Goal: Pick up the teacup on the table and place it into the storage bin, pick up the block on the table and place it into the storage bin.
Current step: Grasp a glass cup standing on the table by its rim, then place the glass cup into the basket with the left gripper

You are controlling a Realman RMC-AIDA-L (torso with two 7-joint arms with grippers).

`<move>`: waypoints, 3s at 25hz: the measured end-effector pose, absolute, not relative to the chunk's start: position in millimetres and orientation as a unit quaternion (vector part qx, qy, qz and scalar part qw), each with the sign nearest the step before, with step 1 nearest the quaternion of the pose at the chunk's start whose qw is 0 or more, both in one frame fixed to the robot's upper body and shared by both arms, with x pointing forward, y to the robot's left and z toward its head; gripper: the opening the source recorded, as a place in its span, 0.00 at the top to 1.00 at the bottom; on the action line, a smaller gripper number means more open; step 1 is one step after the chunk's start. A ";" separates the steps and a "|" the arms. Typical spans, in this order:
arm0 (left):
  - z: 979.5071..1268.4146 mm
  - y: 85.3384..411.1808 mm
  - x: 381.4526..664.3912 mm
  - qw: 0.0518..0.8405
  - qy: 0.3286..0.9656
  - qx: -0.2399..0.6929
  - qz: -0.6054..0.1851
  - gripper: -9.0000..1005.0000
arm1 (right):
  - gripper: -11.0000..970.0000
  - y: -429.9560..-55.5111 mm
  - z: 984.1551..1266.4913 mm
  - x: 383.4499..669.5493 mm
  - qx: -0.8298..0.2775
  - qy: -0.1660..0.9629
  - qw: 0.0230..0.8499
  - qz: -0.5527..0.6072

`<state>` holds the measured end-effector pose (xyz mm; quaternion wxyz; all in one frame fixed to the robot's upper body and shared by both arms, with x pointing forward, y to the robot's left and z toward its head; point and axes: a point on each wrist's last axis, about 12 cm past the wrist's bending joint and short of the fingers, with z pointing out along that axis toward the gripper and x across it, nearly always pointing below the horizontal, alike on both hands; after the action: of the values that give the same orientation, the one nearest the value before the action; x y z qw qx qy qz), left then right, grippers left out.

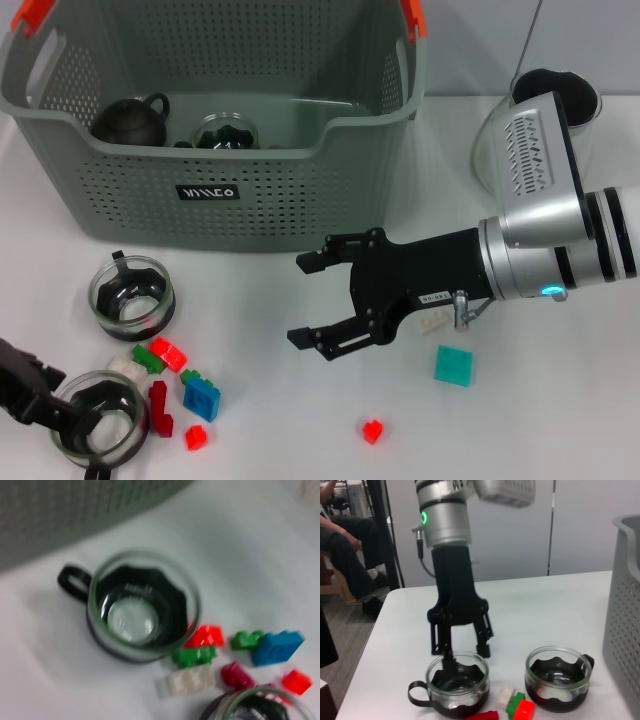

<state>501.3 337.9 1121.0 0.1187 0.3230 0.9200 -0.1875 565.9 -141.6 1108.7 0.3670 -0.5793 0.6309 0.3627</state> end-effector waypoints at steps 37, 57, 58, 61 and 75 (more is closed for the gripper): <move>1105.3 329.5 515.1 0.091 0.936 0.301 -0.159 0.68 | 0.05 -135.6 1118.9 573.1 -0.575 0.623 0.385 0.364; 1133.5 332.2 512.2 0.116 0.925 0.294 -0.212 0.95 | 0.05 -146.3 1117.6 575.8 -0.561 0.633 0.394 0.359; 1138.3 334.1 511.7 0.121 0.922 0.294 -0.223 0.95 | 0.05 -149.1 1117.2 576.5 -0.557 0.636 0.396 0.357; 1151.9 335.5 511.3 0.139 0.906 0.296 -0.268 0.95 | 0.05 -160.5 1116.1 578.8 -0.548 0.646 0.401 0.349; 1227.2 292.9 572.8 0.335 0.803 0.348 -0.351 0.95 | 0.05 -222.3 1134.3 575.4 -0.527 0.690 0.318 0.382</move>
<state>572.8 292.9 1227.2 0.3349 0.3476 0.8026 -0.3506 575.4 -222.3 1134.3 0.3179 -0.5267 0.6895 0.3821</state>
